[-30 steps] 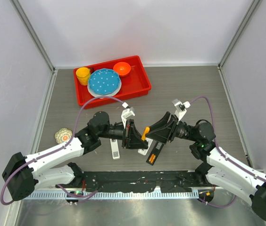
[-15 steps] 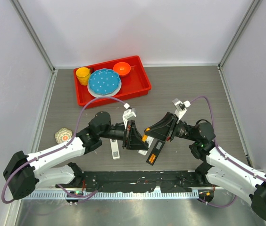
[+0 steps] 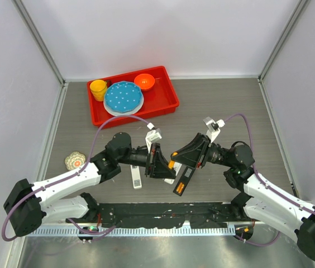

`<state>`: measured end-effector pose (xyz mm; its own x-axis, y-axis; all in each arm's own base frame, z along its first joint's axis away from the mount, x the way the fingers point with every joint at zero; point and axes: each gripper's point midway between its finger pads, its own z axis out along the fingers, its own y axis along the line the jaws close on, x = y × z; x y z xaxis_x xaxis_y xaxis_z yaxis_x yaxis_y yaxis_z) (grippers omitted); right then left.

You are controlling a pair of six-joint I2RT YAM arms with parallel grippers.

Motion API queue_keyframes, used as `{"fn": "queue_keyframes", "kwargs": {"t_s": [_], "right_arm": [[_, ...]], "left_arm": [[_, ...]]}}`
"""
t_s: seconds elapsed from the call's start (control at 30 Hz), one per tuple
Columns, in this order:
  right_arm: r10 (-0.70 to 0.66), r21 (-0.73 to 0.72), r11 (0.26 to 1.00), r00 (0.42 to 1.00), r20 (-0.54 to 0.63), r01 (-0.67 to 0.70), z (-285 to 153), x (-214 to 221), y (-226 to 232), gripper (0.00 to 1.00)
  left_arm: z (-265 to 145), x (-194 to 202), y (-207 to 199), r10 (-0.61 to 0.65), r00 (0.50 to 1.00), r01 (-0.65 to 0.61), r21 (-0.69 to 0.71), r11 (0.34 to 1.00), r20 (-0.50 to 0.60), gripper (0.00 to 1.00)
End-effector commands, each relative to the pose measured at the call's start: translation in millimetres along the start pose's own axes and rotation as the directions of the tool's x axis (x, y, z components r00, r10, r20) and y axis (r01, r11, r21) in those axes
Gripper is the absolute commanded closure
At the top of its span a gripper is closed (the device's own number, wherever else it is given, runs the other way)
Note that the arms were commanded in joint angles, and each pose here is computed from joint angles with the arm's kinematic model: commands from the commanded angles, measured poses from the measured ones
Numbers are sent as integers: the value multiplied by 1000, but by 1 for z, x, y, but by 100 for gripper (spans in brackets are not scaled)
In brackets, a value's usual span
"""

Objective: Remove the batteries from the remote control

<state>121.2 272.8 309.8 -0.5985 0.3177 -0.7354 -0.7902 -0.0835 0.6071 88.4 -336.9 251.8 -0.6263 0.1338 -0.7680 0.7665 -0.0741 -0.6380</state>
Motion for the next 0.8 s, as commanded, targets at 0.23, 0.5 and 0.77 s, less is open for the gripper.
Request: {"fn": "queue_keyframes", "kwargs": {"t_s": [0.23,0.5,0.77], "right_arm": [[-73,-88,994,997,-20,71,1,-3,21,77],[-83,-66,994,996,-24,82,2,-5,18,99],[-95,109,990,995,-1,95,1,-13,-9,99]], "left_arm": [[-2,-15,-8,53,998,-53,6,999,38,100],[-1,-17,-6,52,998,-52,-5,999,37,78],[-15,-33,3,125,982,-104,-146,984,141,13]]}}
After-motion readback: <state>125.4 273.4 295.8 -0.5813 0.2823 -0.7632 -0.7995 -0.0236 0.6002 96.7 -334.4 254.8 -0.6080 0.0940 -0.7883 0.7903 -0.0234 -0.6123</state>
